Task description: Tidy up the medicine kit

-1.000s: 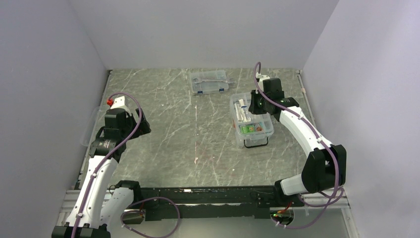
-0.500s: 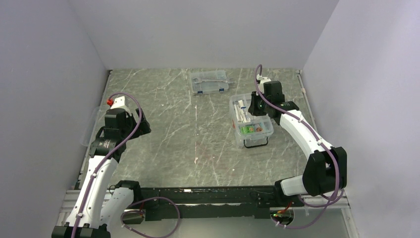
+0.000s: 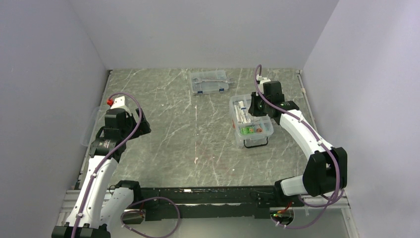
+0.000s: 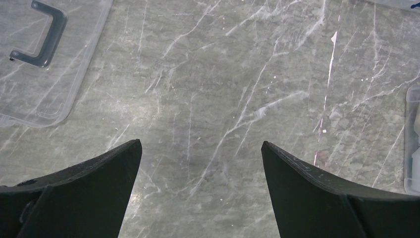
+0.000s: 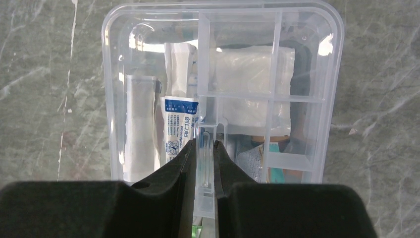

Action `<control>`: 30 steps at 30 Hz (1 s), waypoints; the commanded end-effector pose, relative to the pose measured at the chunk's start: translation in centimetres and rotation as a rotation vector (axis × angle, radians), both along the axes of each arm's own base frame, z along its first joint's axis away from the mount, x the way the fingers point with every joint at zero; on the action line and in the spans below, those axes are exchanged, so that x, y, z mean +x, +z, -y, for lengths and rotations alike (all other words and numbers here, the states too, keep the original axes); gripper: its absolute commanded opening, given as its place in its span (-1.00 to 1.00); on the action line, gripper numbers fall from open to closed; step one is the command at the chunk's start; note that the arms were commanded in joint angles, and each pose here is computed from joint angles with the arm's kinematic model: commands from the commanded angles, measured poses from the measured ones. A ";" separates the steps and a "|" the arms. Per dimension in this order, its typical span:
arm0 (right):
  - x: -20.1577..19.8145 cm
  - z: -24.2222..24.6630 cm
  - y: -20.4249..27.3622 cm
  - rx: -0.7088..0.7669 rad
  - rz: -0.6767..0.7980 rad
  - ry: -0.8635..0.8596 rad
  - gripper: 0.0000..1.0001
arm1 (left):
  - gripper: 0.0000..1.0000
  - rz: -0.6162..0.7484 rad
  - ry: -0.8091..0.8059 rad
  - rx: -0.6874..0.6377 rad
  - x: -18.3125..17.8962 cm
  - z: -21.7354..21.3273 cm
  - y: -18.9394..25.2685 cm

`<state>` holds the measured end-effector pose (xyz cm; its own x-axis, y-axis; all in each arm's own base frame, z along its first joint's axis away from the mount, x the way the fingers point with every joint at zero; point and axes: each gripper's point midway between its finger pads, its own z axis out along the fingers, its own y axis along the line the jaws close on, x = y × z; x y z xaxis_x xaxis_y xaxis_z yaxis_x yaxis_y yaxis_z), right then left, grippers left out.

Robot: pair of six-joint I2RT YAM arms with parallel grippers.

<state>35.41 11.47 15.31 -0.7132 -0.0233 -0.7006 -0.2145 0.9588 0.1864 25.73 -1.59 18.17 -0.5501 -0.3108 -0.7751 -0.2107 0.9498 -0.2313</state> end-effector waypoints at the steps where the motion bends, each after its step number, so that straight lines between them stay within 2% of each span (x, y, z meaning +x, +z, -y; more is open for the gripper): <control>1: -2.5 -0.8 -0.4 0.003 -0.098 0.042 -1.00 | 0.97 0.052 -0.015 -0.010 0.6 0.3 1.0; 16: -3.1 -1.3 -2.8 0.001 -0.160 0.060 -0.99 | 0.97 0.051 -0.016 -0.010 0.6 0.4 1.0; 22: -2.4 -1.3 -1.1 0.004 -0.120 0.045 -0.50 | 0.97 0.049 -0.016 -0.009 0.6 0.3 0.9; 30: -1.2 -0.3 2.0 -0.030 -0.060 -0.005 -0.09 | 0.97 0.047 -0.018 -0.010 0.6 0.4 0.8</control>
<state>32.85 12.27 14.07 -0.7984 -0.0594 -0.5992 -0.2201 0.9550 0.1985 25.73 -1.59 18.18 -0.5498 -0.3108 -0.7753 -0.2106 0.9498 -0.2314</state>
